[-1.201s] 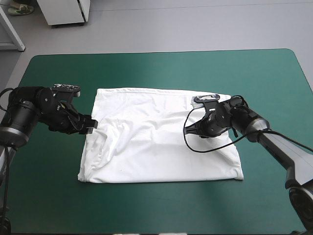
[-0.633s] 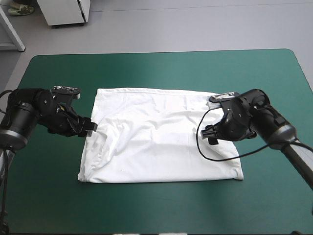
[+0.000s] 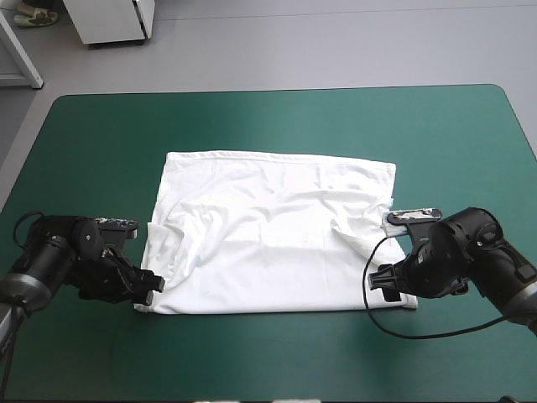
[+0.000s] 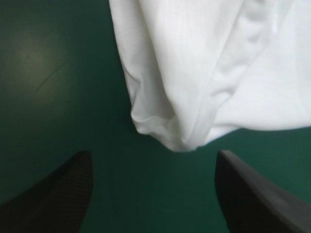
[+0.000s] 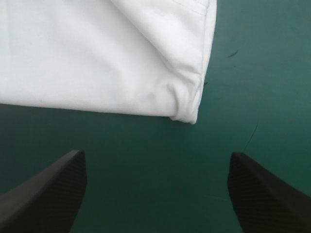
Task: Fold the cloth
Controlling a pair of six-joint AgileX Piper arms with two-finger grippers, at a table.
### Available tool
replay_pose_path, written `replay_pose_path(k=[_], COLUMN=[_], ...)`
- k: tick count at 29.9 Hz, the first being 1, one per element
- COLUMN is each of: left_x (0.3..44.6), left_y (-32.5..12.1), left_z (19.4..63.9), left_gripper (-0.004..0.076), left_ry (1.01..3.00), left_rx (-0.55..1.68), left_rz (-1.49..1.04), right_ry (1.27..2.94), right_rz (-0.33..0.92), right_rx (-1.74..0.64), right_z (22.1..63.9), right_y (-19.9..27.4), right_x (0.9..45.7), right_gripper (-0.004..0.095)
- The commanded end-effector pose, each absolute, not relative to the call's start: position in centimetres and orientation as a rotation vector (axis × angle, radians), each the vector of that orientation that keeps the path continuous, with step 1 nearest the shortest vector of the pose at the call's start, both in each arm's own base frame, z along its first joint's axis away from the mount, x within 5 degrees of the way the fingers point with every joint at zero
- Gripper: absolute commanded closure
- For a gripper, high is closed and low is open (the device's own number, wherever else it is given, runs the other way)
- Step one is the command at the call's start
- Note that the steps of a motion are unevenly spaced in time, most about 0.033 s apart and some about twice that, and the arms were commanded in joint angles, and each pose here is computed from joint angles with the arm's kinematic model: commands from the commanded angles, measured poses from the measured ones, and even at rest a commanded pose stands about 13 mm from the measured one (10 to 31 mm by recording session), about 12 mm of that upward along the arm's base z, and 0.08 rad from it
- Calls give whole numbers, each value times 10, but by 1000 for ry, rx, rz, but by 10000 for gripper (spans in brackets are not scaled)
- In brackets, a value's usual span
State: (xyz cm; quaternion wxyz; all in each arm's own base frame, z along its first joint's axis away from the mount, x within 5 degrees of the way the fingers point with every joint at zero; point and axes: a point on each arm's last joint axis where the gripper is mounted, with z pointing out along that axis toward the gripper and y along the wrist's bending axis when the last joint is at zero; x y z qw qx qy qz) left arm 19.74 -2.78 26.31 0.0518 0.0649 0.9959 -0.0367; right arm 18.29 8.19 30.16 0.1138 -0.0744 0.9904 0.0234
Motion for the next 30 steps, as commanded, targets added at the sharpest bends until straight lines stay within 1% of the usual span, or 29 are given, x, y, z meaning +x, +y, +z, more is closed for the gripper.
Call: replay_pose_path(k=[1,6,10,11,13,16,21,22,23,26,30], left_x=[207,214,214,214,214,214,215,215,215,215,215], left_y=[-30,-36,-46,-49,-56,-63,-66,-66,-66,-66,-66], left_z=[252,218,210,209,209,210,210,210,210,210,210], left_gripper=[213,213,216,227,277,415,681,717,731,731,731], left_ry=[3012,3110,3128,3119,3103,3081,3055,3051,3049,3049,3048], left_rx=[171,192,259,269,284,301,321,340,355,351,358], left_rz=[-122,-164,-159,-159,-166,-169,-186,-186,-185,-191,-191], right_ry=[2846,2853,2825,2818,2814,2836,2910,2907,2906,2906,2913], right_rz=[93,97,97,98,90,82,35,38,42,49,25], right_rx=[-216,-209,-208,-208,-212,-207,-219,-221,-221,-214,-236], right_z=[312,312,312,312,309,294,256,251,246,233,216], right_y=[81,81,82,82,83,84,85,86,87,89,93], right_x=[182,182,185,187,189,191,194,196,197,202,213], right_gripper=[171,171,171,171,171,171,172,171,171,171,172])
